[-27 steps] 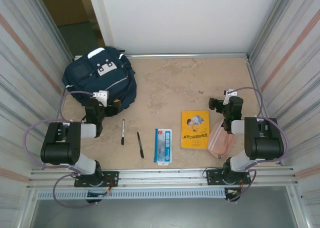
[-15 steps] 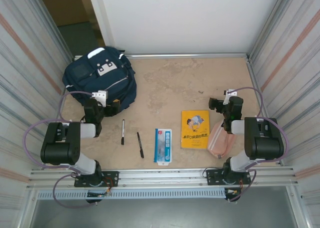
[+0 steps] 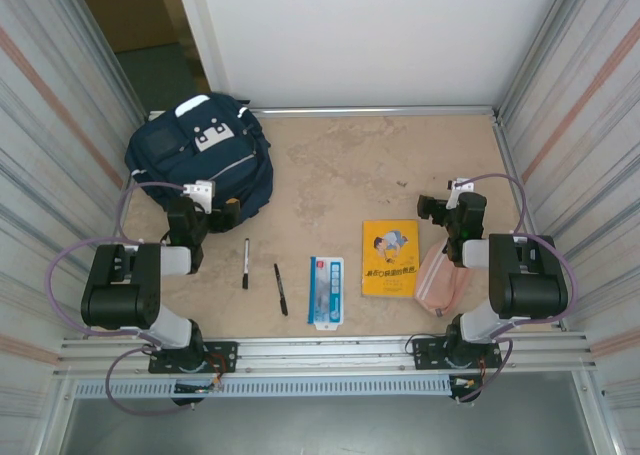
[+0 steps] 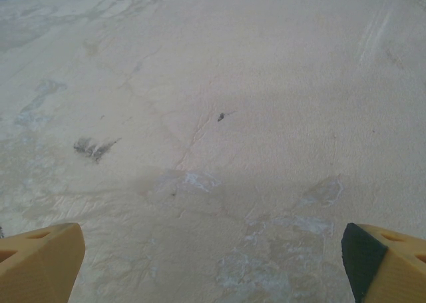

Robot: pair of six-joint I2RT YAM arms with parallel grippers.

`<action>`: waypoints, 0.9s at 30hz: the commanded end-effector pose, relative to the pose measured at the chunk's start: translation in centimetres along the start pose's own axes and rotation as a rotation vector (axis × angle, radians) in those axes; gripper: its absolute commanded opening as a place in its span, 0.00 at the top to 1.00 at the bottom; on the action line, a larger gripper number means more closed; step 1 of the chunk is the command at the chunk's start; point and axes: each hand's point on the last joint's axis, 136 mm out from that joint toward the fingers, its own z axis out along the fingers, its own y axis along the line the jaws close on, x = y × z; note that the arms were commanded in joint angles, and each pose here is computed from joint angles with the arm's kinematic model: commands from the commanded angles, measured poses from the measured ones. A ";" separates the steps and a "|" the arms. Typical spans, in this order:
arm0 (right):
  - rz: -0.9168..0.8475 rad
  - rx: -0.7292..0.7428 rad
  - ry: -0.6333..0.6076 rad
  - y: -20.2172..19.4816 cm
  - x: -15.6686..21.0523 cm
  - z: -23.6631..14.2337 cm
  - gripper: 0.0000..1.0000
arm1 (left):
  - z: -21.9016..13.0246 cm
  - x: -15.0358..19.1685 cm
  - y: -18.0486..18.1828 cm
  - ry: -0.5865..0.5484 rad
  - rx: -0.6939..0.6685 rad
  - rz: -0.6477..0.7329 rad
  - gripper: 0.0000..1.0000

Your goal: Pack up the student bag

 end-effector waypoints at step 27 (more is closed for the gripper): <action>0.339 0.079 0.079 -0.3 -11.2 -9.2 0.01 | -8.6 -8.1 -3.0 0.110 0.090 -0.201 0.01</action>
